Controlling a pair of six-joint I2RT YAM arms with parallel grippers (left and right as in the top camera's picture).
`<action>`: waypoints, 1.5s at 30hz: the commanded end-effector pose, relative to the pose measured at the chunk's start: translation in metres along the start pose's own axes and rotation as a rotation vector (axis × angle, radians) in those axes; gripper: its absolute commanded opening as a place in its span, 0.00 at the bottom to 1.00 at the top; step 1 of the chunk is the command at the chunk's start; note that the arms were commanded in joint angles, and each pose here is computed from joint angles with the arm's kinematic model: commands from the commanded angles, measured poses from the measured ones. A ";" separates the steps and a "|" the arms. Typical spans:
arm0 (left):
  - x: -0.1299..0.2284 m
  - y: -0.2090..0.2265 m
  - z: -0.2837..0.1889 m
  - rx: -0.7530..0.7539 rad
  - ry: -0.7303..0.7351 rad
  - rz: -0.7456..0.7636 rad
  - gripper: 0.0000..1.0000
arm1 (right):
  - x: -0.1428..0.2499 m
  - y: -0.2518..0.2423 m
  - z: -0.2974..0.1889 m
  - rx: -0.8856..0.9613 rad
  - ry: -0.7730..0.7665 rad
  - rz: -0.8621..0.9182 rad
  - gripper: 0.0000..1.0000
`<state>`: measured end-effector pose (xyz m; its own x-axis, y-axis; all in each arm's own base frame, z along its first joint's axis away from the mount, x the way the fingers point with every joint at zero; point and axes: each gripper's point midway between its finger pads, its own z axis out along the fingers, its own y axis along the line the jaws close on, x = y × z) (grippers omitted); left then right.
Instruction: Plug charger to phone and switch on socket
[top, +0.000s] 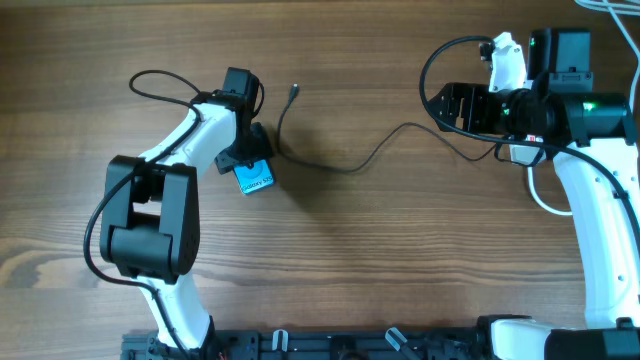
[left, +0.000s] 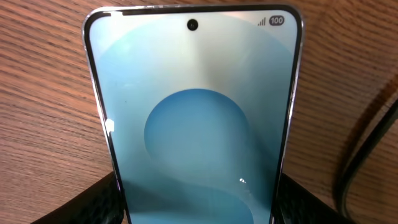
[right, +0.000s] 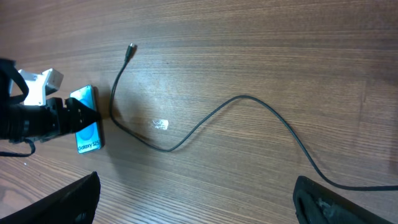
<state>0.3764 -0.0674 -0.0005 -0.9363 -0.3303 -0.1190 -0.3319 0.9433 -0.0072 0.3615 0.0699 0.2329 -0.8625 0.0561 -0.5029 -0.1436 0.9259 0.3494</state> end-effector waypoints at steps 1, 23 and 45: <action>0.008 -0.009 0.002 0.036 0.027 0.000 0.64 | -0.007 -0.003 -0.002 0.015 -0.014 0.010 1.00; -0.013 -0.097 -0.157 0.582 0.101 -0.173 0.65 | -0.008 -0.002 -0.002 0.006 -0.020 0.078 1.00; 0.028 -0.134 -0.249 0.981 0.850 -0.589 0.55 | -0.004 -0.003 0.001 0.007 -0.004 0.112 0.99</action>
<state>0.3676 -0.2126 0.2158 -0.5756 -0.3385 0.7444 -0.8177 0.2332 -0.5263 0.3624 0.0700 0.2327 -0.8713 0.1398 -0.4705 -0.0656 0.9169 0.3938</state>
